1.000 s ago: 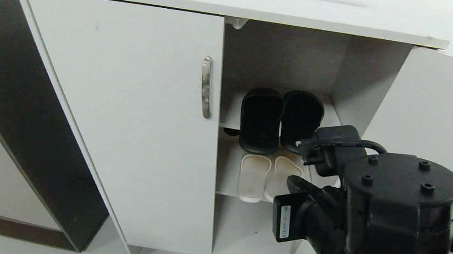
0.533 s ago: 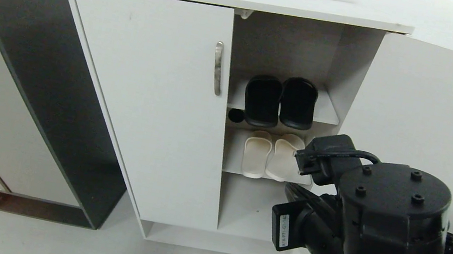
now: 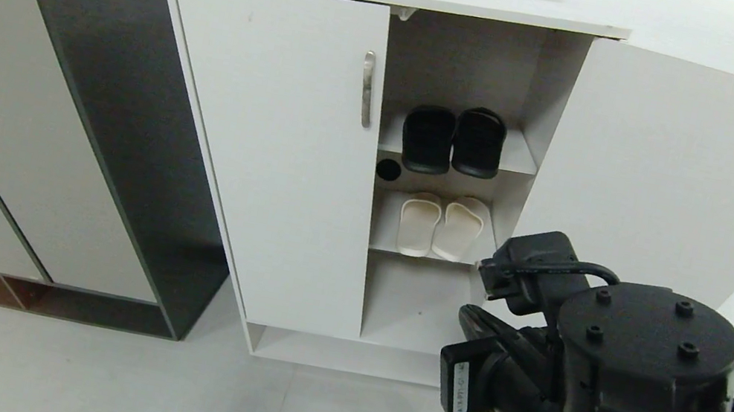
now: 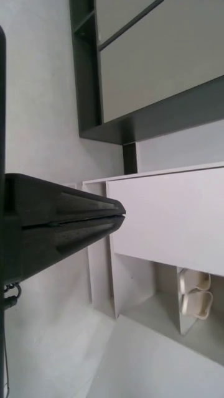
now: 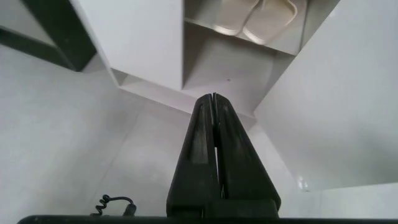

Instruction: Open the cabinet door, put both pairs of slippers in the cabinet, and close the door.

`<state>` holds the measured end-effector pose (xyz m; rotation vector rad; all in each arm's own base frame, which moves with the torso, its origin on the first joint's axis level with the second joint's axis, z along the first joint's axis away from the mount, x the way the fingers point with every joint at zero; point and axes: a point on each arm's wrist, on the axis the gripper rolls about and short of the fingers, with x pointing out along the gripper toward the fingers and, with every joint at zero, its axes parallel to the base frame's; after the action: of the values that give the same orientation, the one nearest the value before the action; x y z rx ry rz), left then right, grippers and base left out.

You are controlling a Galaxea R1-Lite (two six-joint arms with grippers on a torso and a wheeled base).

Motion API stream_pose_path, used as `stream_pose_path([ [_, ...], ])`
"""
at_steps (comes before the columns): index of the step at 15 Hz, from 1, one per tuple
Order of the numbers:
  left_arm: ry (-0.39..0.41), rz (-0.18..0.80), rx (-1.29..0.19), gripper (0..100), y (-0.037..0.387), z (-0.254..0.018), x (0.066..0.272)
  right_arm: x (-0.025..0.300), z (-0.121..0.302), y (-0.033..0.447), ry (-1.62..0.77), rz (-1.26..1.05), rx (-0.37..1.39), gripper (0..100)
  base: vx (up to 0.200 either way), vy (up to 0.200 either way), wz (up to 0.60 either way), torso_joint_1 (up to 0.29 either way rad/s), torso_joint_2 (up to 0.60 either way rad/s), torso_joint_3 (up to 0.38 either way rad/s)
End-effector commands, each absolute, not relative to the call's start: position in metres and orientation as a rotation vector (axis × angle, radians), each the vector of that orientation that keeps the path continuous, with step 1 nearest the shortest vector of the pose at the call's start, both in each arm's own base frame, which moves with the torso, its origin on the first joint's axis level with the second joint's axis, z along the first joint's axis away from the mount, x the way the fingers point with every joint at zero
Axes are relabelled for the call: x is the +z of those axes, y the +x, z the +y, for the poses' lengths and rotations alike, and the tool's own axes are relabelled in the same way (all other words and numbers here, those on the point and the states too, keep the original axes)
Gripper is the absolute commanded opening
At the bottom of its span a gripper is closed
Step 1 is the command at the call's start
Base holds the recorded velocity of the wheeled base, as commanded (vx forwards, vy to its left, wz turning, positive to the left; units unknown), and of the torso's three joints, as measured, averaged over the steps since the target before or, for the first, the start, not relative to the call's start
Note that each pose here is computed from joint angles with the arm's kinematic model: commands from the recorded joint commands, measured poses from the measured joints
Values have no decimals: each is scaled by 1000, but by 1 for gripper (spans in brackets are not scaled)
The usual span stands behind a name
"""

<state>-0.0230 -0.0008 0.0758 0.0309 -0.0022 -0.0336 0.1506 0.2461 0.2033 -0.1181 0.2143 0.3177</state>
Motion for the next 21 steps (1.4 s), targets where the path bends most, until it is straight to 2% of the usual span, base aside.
stream_pose_path([
  [1,31,-1,-34,0,-23,-1,76,199,244,152,-131,221,311,0,0,0,0,0,0,0],
  [16,31,-1,-34,0,-23,-1,76,201,244,153,-122,216,314,0,0,0,0,0,-5,-3],
  [21,31,-1,-34,0,-23,-1,76,200,243,153,-124,218,310,0,0,0,0,28,-293,-324],
])
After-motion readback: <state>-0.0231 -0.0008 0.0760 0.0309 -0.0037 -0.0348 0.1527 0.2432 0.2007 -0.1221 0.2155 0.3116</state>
